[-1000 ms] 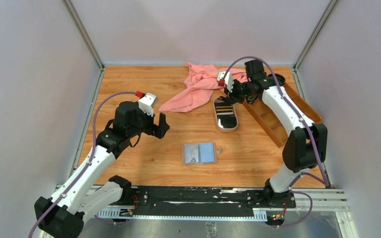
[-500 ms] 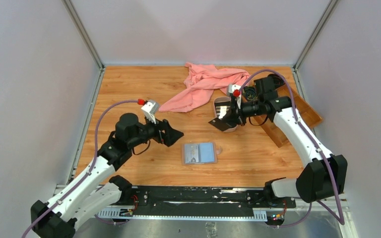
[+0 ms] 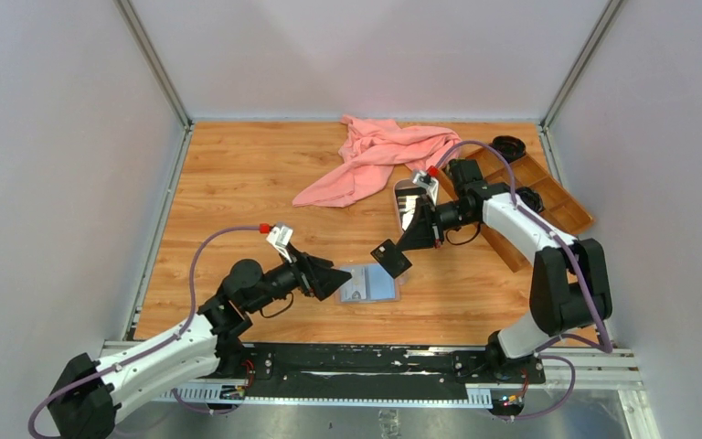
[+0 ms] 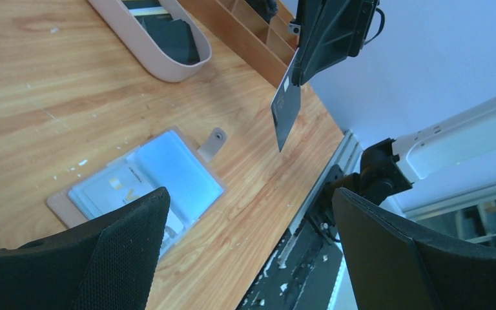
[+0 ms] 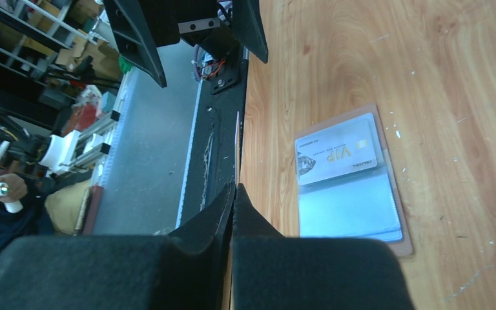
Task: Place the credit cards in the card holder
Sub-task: Pick up the credit card from the storage box.
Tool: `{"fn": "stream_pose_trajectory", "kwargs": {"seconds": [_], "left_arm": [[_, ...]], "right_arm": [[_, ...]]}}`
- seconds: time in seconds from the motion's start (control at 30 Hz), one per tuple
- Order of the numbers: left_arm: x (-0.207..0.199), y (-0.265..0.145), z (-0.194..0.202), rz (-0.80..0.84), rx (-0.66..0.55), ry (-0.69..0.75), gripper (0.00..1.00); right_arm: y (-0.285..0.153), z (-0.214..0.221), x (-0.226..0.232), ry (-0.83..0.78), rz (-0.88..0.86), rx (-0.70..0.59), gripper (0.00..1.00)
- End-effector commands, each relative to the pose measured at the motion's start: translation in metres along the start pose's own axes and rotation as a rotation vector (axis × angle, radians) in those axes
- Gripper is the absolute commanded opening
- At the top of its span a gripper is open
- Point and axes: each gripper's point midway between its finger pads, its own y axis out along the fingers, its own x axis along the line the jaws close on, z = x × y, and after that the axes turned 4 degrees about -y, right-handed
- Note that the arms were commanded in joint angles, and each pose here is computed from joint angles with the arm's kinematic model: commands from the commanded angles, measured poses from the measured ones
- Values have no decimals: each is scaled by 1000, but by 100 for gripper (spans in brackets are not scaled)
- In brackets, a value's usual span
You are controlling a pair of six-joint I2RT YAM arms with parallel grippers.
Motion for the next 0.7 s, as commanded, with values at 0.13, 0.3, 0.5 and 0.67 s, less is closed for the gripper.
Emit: {"fn": "stream_pose_trajectory", "kwargs": {"seconds": [0.13, 0.3, 0.5, 0.67], "left_arm": [[-20, 6, -13, 131, -116, -129, 100], [-19, 7, -15, 157, -155, -171, 99], [-17, 14, -11, 183, -166, -221, 94], [-20, 20, -11, 220, -172, -264, 91]], "right_arm": [[0, -1, 0, 117, -53, -41, 0], [1, -1, -3, 153, -78, -55, 0], [2, 1, -4, 171, -85, -57, 0], [3, 1, -5, 185, -98, -66, 0]]}}
